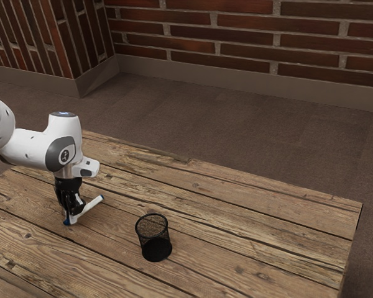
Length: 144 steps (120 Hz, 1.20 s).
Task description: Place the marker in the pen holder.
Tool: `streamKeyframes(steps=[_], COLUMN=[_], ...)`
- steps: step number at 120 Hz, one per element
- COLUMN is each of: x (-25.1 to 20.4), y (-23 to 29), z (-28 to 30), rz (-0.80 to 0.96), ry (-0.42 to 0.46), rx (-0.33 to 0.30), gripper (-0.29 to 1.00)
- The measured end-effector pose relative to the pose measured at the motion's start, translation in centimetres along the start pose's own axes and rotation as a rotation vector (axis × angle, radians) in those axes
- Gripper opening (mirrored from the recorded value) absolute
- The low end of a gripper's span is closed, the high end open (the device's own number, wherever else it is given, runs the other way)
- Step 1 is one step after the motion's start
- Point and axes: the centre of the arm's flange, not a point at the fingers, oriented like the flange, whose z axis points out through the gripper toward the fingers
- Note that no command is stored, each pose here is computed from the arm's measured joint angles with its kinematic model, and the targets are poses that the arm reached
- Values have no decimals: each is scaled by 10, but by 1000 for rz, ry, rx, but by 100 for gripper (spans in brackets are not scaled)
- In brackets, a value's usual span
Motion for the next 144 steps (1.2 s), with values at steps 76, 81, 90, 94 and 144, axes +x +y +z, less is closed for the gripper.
streamKeyframes(steps=[76,81,90,94,144], x=[77,83,86,86,50], y=[108,129,166,180,279], z=[-196,-218,-241,-246,-217], rz=[179,200,223,228,178], ry=[200,199,157,125,-349], rx=[225,237,240,237,114], gripper=[-8,-8,-8,-8,-7])
